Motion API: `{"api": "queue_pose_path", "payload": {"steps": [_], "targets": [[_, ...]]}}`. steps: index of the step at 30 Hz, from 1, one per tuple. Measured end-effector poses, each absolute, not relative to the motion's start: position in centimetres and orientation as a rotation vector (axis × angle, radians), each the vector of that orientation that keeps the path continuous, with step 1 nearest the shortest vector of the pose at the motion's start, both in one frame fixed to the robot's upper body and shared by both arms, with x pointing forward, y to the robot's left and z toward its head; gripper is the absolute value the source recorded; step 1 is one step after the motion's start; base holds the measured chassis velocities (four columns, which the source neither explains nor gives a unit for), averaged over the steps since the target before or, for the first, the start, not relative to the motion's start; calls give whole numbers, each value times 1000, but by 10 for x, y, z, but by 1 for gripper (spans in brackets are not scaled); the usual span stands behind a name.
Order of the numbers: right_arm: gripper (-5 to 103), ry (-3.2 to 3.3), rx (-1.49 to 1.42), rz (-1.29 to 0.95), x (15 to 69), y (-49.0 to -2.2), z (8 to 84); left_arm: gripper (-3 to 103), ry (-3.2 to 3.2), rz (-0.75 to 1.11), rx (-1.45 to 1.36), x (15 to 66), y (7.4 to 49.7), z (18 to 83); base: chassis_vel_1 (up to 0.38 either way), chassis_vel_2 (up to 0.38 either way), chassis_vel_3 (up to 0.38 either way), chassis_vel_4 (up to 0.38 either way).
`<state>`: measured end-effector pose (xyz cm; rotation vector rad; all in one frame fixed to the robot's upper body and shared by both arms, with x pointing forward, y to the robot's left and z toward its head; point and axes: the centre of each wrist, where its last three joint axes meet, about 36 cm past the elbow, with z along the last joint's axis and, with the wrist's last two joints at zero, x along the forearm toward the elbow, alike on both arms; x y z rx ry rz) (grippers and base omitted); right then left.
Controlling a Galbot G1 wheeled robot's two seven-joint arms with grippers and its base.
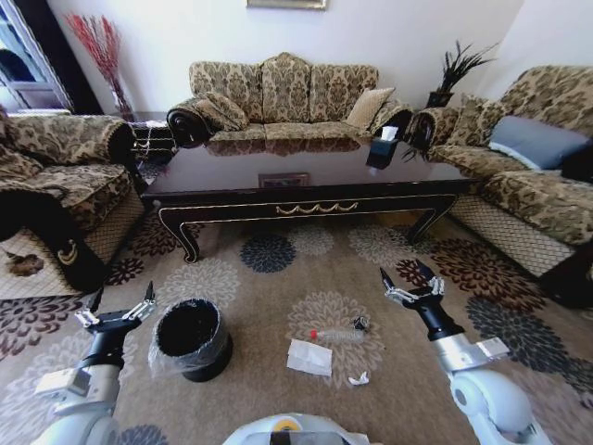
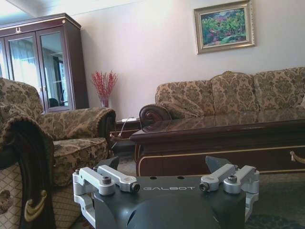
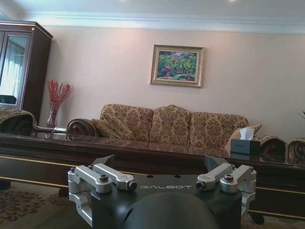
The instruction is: Move to the front of the table and pick up the trash from the floor, then place it into the trash bin.
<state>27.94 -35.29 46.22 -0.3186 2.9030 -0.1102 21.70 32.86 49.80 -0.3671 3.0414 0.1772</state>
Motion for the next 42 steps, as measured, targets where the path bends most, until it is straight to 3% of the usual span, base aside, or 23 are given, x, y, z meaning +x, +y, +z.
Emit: {"api": "queue_pose_path", "payload": {"steps": [23, 34, 42], "targets": [[100, 2894, -330, -112, 280, -353, 459, 100, 3015, 161, -455, 227, 333, 509, 104, -106, -99, 106], [100, 2875, -367, -107, 280, -350, 457, 100, 2968, 62, -503, 264, 386, 567, -12, 19, 10, -12], [100, 2879, -380, -102, 280, -349, 454, 100, 3254, -105, -564, 295, 390, 569, 0, 0, 0, 0]]}}
